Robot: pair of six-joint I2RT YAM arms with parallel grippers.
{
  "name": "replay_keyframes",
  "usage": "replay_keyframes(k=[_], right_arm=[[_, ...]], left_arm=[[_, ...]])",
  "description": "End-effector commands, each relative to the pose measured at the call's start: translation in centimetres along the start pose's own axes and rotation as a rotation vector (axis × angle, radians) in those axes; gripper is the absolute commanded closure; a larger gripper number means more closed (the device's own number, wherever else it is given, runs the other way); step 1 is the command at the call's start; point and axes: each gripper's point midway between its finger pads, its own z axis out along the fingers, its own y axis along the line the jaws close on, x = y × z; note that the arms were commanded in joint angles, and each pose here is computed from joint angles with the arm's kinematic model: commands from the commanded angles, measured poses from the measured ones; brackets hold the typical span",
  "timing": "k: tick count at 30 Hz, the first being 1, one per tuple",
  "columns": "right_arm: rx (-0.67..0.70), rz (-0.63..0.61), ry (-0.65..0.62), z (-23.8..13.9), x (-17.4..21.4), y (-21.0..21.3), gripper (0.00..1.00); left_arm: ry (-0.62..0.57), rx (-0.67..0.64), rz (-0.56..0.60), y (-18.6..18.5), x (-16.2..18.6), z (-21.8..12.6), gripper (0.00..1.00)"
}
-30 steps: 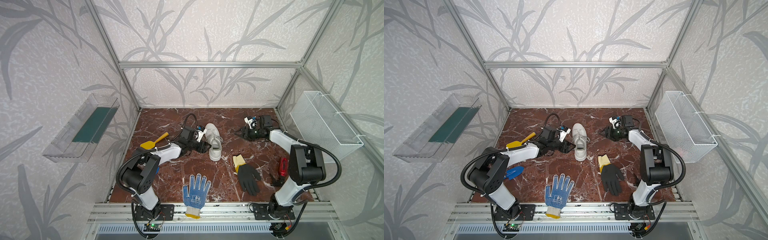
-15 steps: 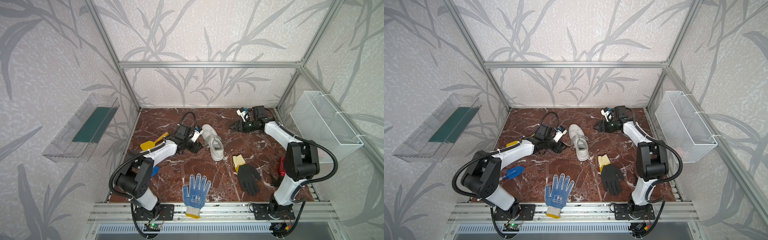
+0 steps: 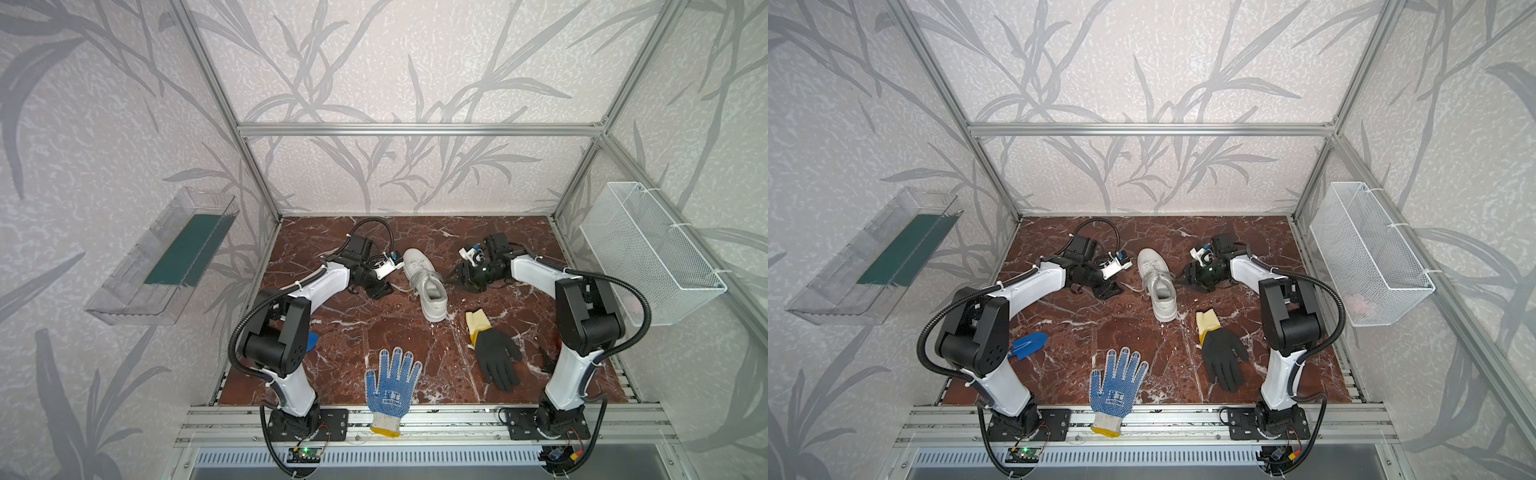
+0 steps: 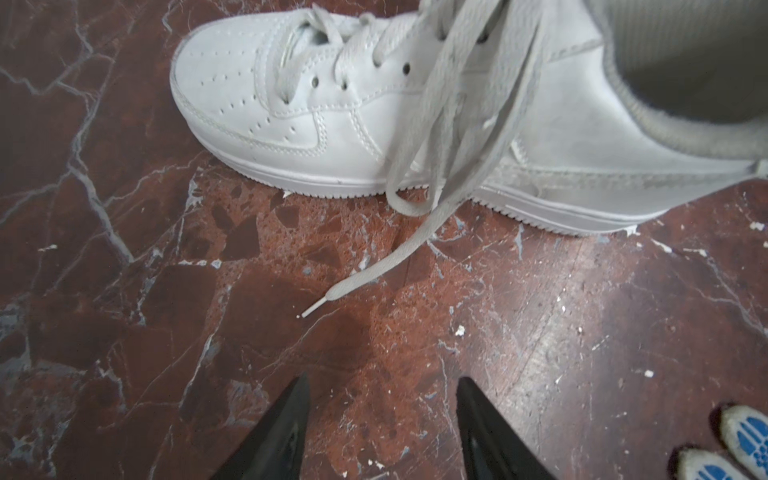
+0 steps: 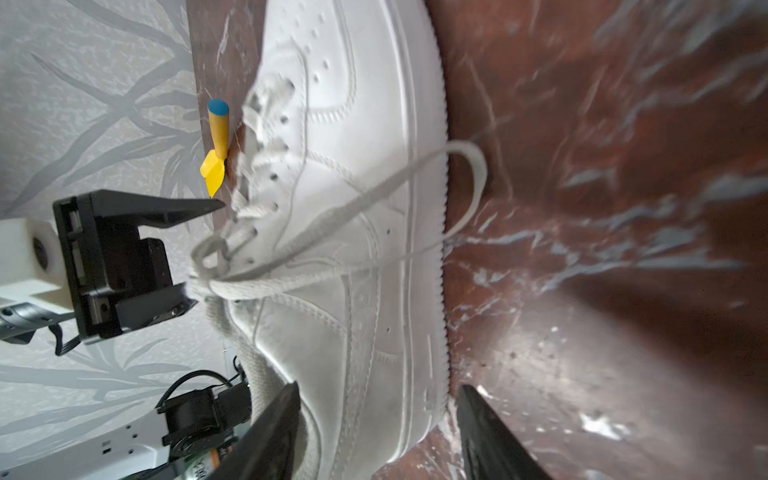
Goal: Tie the shoes
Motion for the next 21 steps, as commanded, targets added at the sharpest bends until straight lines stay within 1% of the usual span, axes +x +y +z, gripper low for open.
replay_keyframes(k=[1,6,11,15,16,18,21], right_arm=[[-0.098,0.000,-0.006,0.2,0.5,2.9,0.39],[-0.169,-0.005,0.018,0.9,1.4,4.5,0.39],[-0.124,-0.020,0.001,-0.3,1.1,4.4,0.39],[-0.096,-0.031,-0.028,-2.2,0.4,3.9,0.39],[-0.089,-0.036,-0.033,-2.6,0.3,3.8,0.39],[-0.074,-0.047,-0.044,-3.4,0.2,3.7,0.39],[-0.068,-0.045,-0.060,-4.2,-0.2,3.3,0.39]], left_arm=[[0.007,0.093,0.101,-1.0,0.3,-0.3,0.39],[0.016,0.145,0.190,-1.3,1.2,0.2,0.39],[0.001,0.169,0.253,-0.6,0.9,1.2,0.42],[0.018,0.193,0.313,0.2,1.0,2.2,0.45],[0.018,0.195,0.343,0.3,1.0,2.4,0.45],[0.007,0.196,0.369,0.7,0.9,2.9,0.47],[0.004,0.203,0.394,1.2,0.8,3.6,0.52]])
